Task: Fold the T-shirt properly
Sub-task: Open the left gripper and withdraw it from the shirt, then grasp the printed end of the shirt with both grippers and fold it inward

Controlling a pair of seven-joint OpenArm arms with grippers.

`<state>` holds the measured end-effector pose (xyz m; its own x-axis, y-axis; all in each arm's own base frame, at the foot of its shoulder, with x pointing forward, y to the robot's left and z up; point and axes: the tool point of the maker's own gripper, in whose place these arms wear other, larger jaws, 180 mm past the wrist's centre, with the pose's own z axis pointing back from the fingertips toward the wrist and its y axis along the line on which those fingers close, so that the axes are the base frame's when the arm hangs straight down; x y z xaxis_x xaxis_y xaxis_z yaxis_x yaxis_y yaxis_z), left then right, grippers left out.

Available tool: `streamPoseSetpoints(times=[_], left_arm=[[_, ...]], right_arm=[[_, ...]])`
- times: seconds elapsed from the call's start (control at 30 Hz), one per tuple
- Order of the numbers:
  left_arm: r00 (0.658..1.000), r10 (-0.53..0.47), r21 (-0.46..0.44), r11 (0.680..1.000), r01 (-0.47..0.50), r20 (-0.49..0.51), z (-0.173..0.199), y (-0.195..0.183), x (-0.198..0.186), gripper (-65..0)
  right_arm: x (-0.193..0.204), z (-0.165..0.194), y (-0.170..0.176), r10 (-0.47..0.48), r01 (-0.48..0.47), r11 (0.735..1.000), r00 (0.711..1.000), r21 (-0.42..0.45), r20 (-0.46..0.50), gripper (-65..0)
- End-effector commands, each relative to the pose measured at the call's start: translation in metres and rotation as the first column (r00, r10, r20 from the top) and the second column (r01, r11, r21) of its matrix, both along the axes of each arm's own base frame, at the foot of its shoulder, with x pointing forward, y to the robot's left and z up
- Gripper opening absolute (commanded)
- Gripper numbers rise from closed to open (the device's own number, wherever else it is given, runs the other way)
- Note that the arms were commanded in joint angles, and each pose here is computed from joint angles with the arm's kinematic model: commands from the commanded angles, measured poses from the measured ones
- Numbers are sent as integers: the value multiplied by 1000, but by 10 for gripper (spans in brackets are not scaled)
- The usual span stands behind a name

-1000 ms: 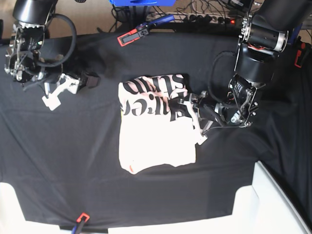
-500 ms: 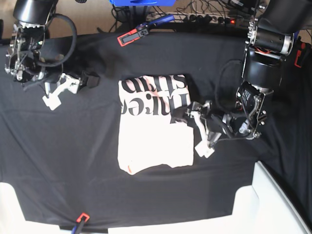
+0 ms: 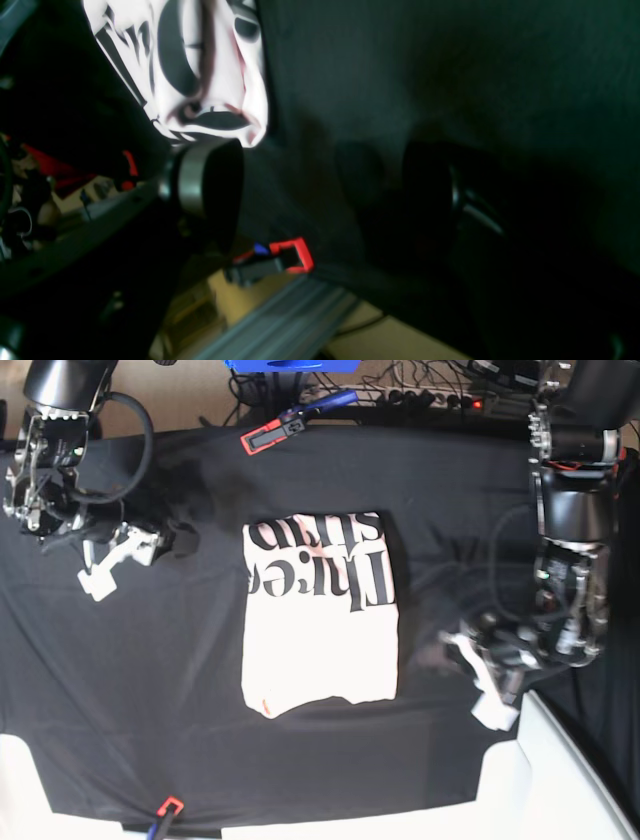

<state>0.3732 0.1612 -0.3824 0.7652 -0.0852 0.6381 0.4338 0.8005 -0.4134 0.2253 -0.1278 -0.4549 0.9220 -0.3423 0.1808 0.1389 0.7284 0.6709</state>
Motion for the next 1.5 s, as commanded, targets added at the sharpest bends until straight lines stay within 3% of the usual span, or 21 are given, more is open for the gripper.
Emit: streamPoseSetpoints(times=[0.0,0.17,0.23,0.33,0.53,0.67,0.73,0.83,0.97,1.1,1.3,1.4,1.47], left_arm=[[999,-22,-3,1000,23,48,15,-3,1,-650],[972,-193,35,981,190,132,27,-56,-48,-650],[958,-258,32,966,256,128,24,-80,-68,-650],[937,-339,97,939,331,88,0,-109,-90,-650],[908,-416,243,887,393,47,-46,-142,-117,-650],[913,-405,246,881,405,-52,-78,-141,-129,-650],[914,-394,239,882,405,-95,-90,-135,-133,-650],[922,-375,217,896,387,-93,-98,-133,-131,-650],[925,-363,217,899,380,-116,-108,-122,-137,-650],[924,-361,215,899,381,-125,-111,-121,-139,-650],[923,-355,212,900,381,-150,-117,-117,-143,-650],[921,-350,210,901,380,-169,-122,-115,-146,-650],[922,-348,217,899,380,-171,-124,-109,-148,-650]], right_arm=[[9,9,-3,2,-2,1000,999,0,38,-176],[17,12,-5,-19,20,1000,997,-4,70,-176],[20,12,-6,-34,35,999,996,-7,83,-176],[21,12,-5,-40,41,999,995,-3,88,-177],[21,13,-4,-40,40,999,995,-3,91,-177],[29,31,-6,-19,24,999,988,-31,153,-184],[34,44,-6,-8,18,999,980,-50,199,-245],[41,64,-7,12,9,997,965,-79,263,-429],[39,68,13,96,-76,993,961,-85,259,-633],[34,69,58,239,-229,971,935,-71,261,-647],[20,63,115,415,-417,908,877,-44,243,-647],[18,43,121,436,-441,897,883,-13,175,-647],[19,24,119,423,-427,904,899,15,114,-647]])
